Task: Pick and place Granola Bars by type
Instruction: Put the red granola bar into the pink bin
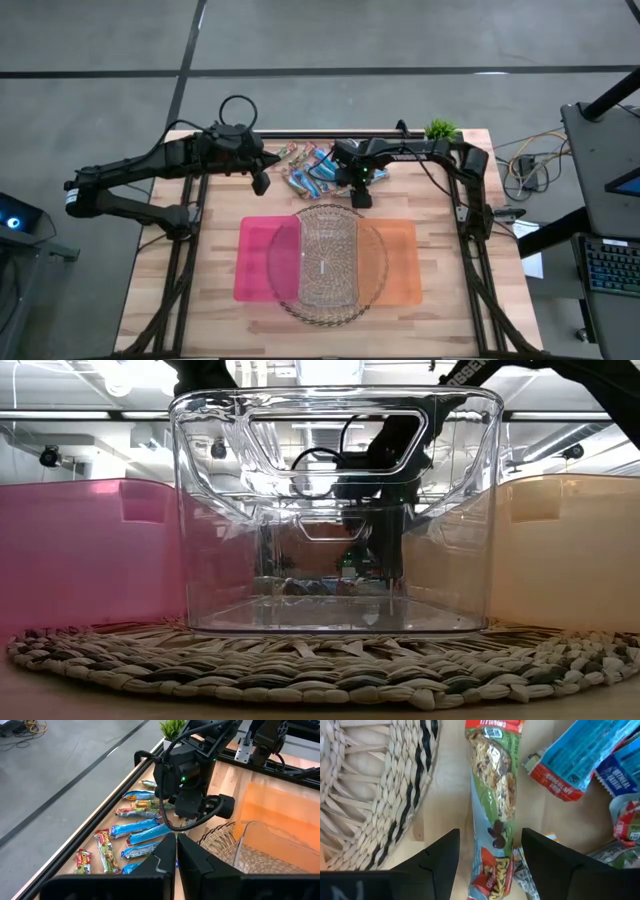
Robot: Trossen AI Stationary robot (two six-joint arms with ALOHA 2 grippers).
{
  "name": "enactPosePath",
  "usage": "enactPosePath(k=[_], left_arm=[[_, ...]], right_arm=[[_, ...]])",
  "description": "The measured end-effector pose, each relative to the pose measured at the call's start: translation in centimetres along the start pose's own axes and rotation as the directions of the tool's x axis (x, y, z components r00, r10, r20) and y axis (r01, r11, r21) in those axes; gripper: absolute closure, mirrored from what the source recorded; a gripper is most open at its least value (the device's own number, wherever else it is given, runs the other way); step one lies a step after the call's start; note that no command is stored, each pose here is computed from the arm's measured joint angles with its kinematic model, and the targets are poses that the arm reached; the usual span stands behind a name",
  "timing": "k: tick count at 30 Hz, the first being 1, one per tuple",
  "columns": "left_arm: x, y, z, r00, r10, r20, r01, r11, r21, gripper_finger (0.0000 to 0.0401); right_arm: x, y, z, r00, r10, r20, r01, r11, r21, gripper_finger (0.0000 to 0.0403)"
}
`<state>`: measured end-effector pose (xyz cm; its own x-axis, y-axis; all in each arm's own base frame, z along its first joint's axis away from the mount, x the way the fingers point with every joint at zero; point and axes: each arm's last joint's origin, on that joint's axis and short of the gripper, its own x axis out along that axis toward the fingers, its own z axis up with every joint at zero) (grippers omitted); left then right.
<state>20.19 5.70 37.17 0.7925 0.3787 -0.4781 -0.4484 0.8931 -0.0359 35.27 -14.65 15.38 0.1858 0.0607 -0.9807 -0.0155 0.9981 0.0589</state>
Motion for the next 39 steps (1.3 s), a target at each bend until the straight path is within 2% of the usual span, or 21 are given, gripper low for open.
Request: enactPosePath(k=[21, 39], left_arm=[[0.0, 0.0, 0.0, 1.000, 0.000, 0.000, 0.000, 1.000, 0.000, 0.0401], [0.0, 0.0, 0.0, 1.000, 0.000, 0.000, 0.000, 1.000, -0.001, 0.0401]], right_arm=[[1.2, 0.2, -0.5, 1.000, -0.005, 0.019, 0.004, 1.000, 0.028, 0.0203], [1.4, 0.3, -0.8, 1.000, -0.007, 0.014, 0.007, 0.999, 0.032, 0.0328]])
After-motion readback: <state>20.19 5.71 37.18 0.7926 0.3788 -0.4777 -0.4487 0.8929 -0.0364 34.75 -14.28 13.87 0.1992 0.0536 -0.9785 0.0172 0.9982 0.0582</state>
